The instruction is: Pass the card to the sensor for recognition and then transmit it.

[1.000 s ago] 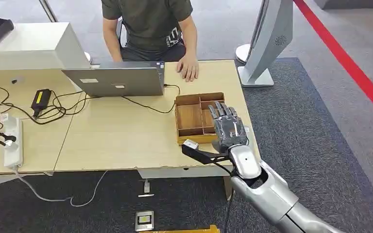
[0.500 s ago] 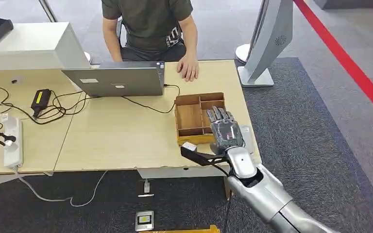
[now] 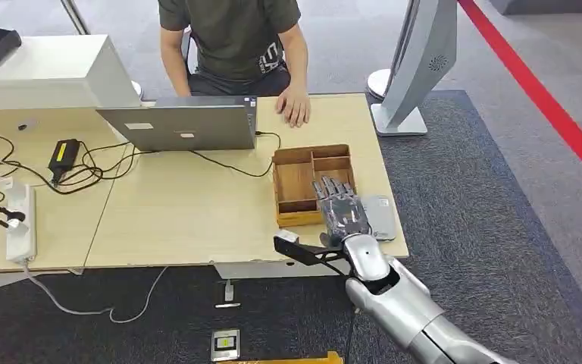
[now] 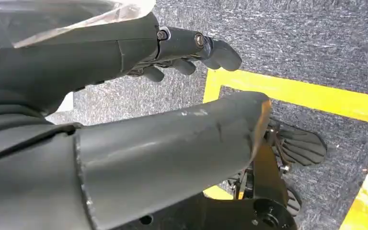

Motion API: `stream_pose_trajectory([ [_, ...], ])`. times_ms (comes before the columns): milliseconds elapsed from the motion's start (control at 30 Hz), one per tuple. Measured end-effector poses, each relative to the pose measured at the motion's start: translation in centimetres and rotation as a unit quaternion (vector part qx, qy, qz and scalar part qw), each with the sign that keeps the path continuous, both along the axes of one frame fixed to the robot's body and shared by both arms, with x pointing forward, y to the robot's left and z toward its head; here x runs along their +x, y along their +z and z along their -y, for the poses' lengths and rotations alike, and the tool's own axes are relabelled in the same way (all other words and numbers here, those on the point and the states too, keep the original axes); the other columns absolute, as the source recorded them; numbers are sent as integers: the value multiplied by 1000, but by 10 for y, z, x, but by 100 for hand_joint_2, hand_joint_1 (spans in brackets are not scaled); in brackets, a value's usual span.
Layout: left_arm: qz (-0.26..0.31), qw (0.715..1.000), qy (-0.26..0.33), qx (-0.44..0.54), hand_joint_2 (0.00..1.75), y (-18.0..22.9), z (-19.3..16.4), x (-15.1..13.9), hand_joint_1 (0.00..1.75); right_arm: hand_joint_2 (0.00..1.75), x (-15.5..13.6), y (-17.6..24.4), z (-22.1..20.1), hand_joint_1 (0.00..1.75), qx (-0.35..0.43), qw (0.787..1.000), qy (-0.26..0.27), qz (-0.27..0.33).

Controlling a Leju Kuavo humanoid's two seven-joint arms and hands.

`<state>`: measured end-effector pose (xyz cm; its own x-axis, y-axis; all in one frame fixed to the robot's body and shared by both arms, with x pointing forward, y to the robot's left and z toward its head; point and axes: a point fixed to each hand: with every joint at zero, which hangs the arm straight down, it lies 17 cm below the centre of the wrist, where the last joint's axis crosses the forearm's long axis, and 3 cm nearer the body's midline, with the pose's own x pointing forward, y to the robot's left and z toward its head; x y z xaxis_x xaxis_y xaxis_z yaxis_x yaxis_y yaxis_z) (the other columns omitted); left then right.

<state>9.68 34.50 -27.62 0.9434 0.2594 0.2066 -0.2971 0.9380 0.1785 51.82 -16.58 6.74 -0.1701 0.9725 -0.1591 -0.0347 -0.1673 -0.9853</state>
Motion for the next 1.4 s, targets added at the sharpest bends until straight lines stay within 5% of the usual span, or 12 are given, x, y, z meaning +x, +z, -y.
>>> stream_pose_trajectory([
  [1400,-5,1000,-11,-1,0,0,1,-1,0,175,-1,-7,30,0,-17,999,-45,-7],
])
